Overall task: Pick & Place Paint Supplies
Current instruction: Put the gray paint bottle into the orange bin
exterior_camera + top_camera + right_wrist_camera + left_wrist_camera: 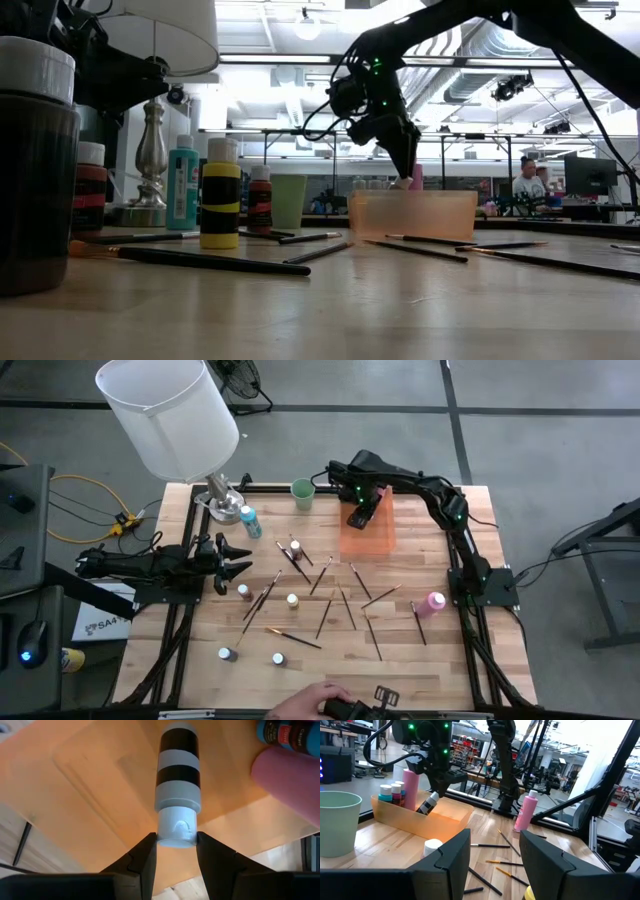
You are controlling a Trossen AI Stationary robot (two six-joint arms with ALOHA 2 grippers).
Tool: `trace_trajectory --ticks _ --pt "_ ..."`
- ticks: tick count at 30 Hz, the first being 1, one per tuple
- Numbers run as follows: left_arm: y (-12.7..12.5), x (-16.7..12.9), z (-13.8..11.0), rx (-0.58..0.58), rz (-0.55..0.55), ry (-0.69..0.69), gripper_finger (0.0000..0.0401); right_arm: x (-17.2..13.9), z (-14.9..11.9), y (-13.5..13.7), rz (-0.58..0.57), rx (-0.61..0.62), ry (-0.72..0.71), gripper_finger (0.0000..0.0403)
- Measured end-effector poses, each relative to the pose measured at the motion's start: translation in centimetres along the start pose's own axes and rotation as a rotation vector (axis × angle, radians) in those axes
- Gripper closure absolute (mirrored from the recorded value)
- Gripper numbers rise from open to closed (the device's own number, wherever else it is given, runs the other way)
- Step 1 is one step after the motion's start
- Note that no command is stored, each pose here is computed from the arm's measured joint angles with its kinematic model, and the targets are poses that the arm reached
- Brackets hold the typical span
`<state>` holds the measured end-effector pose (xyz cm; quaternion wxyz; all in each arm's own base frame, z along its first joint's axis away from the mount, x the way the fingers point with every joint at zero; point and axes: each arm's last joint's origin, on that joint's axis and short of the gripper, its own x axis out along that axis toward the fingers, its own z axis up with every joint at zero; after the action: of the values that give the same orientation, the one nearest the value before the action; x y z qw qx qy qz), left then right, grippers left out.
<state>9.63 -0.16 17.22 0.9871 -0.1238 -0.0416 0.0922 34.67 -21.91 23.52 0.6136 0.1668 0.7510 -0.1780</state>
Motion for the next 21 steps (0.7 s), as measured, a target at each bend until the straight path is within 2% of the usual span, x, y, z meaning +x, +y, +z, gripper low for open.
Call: trace_trajectory --ticks 21 --pt "0.00 0.00 0.00 0.000 0.001 0.000 0.0233 -0.08 0.58 0.82 -0.021 -0.129 -0.055 0.0280"
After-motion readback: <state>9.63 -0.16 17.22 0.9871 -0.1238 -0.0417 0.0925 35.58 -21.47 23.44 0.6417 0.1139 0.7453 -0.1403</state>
